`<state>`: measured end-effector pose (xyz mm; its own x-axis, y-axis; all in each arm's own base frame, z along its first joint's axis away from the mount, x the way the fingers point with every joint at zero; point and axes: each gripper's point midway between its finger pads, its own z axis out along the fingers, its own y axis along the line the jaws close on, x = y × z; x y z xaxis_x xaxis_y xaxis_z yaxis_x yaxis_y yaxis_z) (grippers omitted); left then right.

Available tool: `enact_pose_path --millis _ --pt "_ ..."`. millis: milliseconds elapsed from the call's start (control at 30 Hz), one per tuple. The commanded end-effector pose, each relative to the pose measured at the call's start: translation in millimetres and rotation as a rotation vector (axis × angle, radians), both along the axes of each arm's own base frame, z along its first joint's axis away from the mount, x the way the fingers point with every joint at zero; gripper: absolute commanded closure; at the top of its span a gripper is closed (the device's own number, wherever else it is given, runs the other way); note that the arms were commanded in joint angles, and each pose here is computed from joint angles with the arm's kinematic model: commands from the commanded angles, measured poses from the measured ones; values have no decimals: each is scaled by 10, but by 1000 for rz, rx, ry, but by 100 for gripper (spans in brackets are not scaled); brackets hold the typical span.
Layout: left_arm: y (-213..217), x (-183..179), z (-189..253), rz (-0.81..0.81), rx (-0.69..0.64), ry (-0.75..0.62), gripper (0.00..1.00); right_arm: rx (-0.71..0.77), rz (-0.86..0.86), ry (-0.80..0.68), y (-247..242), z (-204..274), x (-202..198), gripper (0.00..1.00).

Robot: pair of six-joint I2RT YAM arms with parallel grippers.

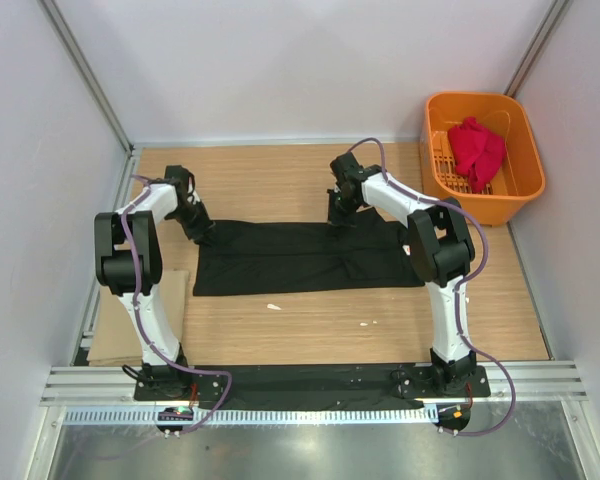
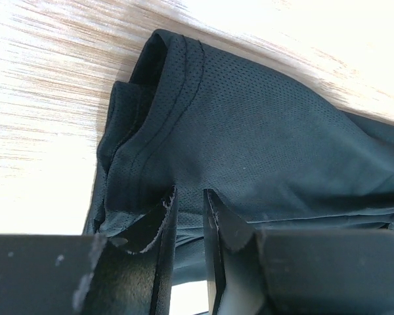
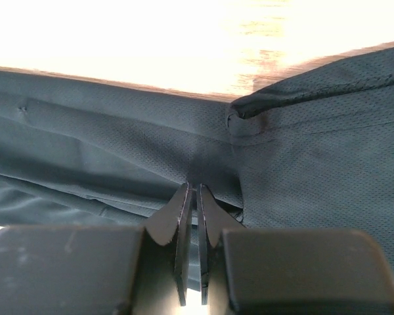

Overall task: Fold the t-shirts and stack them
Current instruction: Fold the tshirt

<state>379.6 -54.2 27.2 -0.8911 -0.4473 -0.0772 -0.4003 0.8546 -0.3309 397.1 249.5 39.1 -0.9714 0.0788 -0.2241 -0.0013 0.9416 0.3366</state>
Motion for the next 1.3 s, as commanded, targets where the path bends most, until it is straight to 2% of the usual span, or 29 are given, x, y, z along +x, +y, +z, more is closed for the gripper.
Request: enact_pose_path --millis 0,300,633,833,1033,1100,1167,1200,1267 --pt "17 -15 51 -18 13 -19 78 24 6 -48 7 283 -23 87" --pt "27 7 288 -16 20 -66 77 14 10 -21 -42 193 -141 87" --pt "-14 156 557 -26 -1 -116 75 59 -28 31 -111 180 -503 87" --pt "-76 205 497 -38 -40 -98 71 52 -72 33 -156 99 -530 84" --pt "-56 130 272 -58 -26 -38 71 9 -93 -75 -278 434 -343 78" --pt "-46 93 212 -63 -16 -21 71 -28 -153 -113 -470 552 -222 68" --pt "-19 67 165 -69 -4 -10 71 -65 -215 -123 -653 574 -144 66" --pt "-14 50 142 -70 -1 -4 71 -139 -291 -137 -903 560 -82 65" --pt "-7 30 86 -74 2 9 72 -185 -408 -117 -1108 529 -50 63"
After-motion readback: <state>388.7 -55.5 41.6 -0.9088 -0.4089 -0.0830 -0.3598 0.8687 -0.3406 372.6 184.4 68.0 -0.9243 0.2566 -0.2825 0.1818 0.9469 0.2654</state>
